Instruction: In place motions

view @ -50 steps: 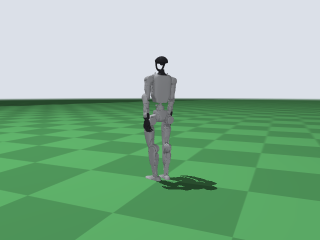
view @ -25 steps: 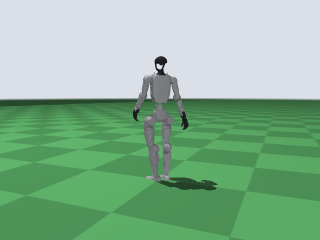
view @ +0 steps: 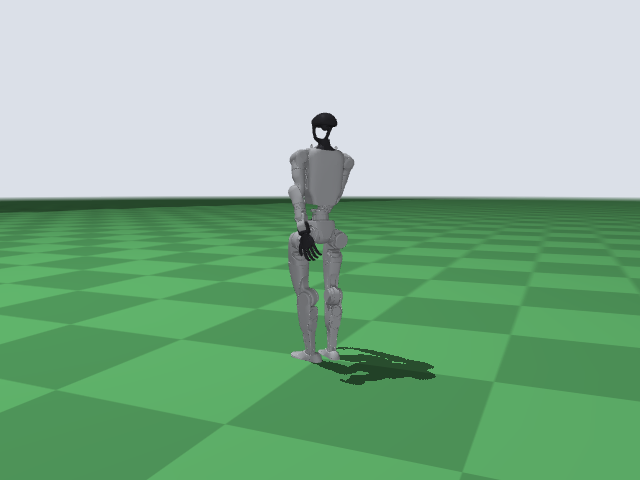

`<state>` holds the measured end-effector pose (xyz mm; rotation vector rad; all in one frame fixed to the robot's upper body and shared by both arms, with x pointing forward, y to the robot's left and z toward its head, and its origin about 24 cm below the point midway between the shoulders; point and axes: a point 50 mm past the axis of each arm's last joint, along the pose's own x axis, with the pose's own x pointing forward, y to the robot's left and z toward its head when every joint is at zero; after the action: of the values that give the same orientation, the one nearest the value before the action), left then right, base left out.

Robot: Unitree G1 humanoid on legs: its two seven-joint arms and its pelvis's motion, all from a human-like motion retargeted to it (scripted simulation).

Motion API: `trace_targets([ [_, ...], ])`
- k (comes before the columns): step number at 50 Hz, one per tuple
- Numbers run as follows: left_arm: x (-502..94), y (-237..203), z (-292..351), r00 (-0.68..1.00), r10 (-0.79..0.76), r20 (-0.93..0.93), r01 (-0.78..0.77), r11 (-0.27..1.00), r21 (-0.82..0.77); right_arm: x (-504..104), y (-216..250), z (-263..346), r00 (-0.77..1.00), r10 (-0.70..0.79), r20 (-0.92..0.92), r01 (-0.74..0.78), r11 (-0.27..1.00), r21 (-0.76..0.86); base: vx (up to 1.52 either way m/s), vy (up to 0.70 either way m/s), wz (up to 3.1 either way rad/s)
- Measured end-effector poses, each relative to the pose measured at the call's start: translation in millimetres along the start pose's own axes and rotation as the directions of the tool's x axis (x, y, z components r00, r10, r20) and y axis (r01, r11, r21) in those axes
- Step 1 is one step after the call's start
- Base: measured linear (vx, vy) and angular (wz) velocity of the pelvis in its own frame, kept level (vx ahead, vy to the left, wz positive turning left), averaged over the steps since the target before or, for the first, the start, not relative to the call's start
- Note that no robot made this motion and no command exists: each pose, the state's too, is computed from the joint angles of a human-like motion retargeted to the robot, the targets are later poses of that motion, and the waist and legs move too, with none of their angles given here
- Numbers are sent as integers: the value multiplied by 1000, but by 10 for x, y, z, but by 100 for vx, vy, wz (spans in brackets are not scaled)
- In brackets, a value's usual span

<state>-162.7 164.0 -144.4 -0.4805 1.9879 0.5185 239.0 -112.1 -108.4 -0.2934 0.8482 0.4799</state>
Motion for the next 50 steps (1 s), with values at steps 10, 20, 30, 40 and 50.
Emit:
trace_targets([
  [10,-58,-305,441,993,-39,108,42,999,-21,-51,60,-406,992,10,-127,-7,1000,22,0,0,0],
  [20,-741,-1032,1913,851,-217,478,19,923,385,-738,313,-1959,792,46,-609,1,997,77,-1,-1,-9],
  [30,-1911,-1781,2828,462,-432,775,-19,868,495,-1825,528,-2975,478,43,-878,219,961,166,-1,0,-3],
  [40,-1715,-1680,2728,514,-409,754,-69,857,511,-1920,594,-3019,421,52,-905,333,920,208,0,0,2],
  [50,-432,-789,1453,909,-149,389,2,936,353,-762,283,-1973,762,36,-646,101,980,173,1,1,10],
])
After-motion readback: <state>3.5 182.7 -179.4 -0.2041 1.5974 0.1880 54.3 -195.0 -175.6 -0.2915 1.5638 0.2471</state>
